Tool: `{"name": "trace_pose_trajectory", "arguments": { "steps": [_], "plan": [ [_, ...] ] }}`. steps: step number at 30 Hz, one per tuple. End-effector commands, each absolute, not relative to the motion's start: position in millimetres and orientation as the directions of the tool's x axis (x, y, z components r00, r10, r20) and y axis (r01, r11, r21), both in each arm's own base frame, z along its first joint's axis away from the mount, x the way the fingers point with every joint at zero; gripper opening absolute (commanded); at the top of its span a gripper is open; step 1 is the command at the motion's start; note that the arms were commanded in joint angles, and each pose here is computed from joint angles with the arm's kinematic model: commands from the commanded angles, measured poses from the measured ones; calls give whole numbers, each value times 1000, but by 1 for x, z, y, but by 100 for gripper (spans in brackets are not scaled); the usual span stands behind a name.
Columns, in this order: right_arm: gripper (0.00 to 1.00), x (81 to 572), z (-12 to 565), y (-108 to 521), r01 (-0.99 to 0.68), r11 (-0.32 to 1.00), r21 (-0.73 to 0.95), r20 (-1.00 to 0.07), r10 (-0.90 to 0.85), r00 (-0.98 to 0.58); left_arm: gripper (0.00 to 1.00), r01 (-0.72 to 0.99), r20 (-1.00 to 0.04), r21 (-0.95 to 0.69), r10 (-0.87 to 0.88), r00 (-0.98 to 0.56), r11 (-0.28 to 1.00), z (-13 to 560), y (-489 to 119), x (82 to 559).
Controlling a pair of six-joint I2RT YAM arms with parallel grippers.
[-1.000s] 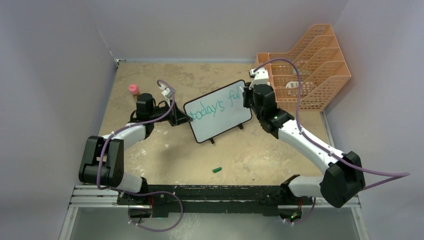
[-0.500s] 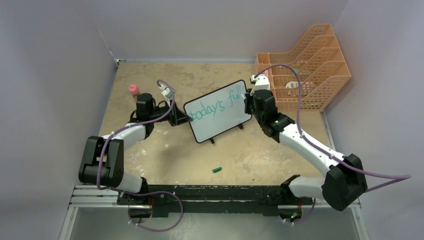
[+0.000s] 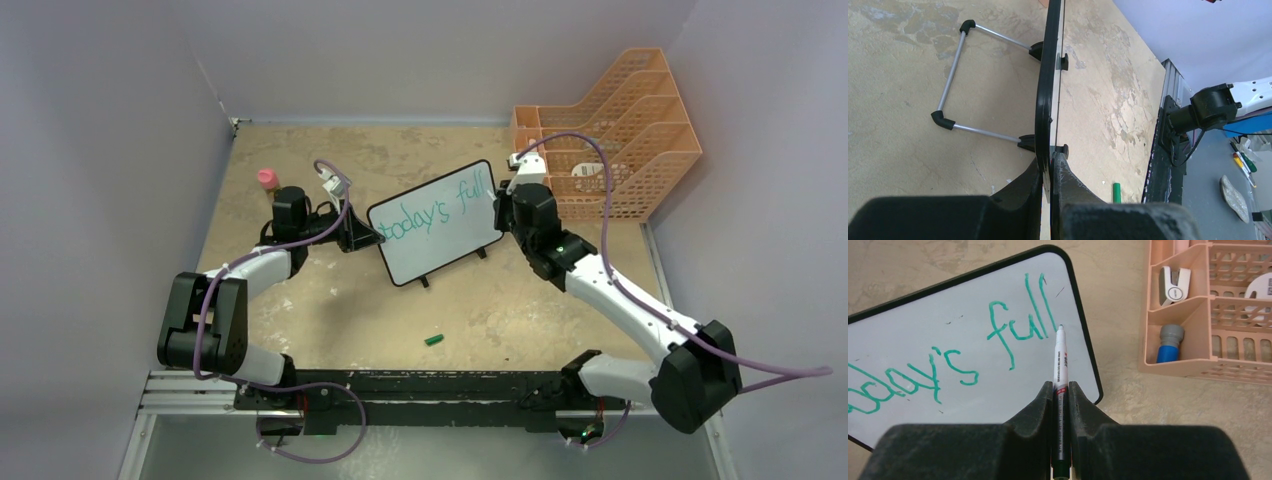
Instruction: Write a sentence on the whiteboard
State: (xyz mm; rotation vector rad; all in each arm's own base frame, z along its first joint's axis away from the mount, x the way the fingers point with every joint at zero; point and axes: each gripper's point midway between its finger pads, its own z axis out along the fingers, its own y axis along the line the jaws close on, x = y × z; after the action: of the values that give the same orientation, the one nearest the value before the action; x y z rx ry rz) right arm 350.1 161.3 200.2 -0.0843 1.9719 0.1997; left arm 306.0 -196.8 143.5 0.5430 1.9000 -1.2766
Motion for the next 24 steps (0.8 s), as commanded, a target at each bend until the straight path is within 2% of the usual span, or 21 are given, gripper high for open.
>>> {"name": "trace_pose_trajectory", "arguments": {
  "steps": [1,11,24],
  "plan": [
    [0,350,230,148,-105,987,124,-946,86,-311,0,755,-845,-508,-70,-530,415,165,-196,315],
    [0,329,231,161,-174,965,196,-935,130,-331,0,752,-845,-508,-71,-531,419,165,-196,315],
    [0,284,208,221,-296,924,241,-916,117,-383,0,751,-844,-509,-72,-532,421,165,-196,316]
  ]
}}
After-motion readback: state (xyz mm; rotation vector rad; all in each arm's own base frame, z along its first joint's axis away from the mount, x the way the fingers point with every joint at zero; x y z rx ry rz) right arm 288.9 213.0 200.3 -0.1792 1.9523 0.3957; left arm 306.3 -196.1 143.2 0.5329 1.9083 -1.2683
